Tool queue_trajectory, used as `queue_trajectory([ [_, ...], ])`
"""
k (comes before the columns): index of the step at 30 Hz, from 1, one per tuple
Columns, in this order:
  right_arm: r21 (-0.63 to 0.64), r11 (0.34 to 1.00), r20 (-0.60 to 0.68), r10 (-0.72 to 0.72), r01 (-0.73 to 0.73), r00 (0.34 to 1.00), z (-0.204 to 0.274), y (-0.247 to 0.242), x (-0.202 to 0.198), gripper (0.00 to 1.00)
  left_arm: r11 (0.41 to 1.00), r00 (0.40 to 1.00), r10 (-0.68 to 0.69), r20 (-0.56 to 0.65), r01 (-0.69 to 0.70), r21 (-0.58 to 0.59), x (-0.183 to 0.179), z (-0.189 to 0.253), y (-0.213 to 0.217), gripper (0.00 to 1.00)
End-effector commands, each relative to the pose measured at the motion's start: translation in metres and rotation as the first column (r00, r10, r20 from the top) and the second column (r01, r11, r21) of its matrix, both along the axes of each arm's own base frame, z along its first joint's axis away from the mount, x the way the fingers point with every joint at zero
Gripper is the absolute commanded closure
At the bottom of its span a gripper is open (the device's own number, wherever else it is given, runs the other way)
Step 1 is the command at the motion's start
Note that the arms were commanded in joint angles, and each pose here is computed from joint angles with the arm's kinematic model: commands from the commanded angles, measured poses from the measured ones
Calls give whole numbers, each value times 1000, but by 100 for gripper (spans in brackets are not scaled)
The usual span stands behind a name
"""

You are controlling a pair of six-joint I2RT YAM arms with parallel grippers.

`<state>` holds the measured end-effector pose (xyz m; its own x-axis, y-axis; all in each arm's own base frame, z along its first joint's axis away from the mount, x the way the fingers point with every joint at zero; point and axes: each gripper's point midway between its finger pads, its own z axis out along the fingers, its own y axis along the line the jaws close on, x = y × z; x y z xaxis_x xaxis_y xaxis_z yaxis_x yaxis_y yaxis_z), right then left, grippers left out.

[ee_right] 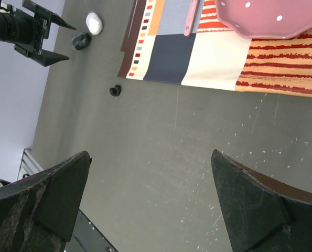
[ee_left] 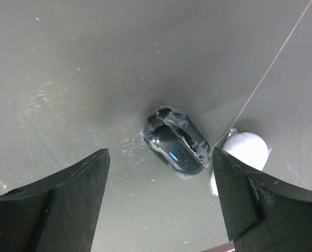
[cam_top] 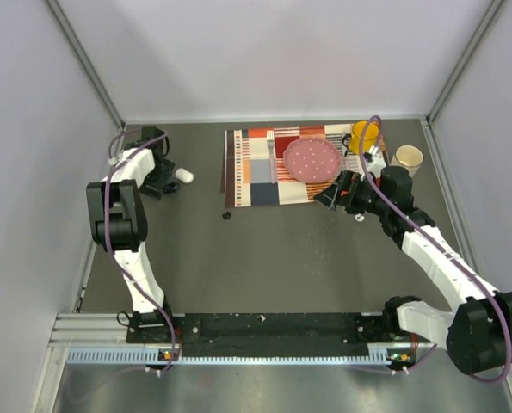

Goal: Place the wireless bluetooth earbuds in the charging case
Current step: Pick up the charging case at the center of the board.

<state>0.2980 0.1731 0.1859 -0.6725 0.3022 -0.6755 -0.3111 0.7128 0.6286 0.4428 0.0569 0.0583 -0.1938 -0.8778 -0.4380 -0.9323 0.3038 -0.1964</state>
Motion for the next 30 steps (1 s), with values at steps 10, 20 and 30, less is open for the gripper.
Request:
queue_trajectory([
  [10,-1,1000,69,-5,5,998,23,2,15,1,995,998,68,-2,-68,-71,16,-13,-6,21],
  [20,-10,1000,67,-10,11,998,21,2,19,1,995,996,68,-58,-73,-73,9,-36,-7,30],
  [30,-10,1000,62,-1,1,998,22,4,22,1,1000,997,7,-74,-8,-18,-1,-36,0,73],
])
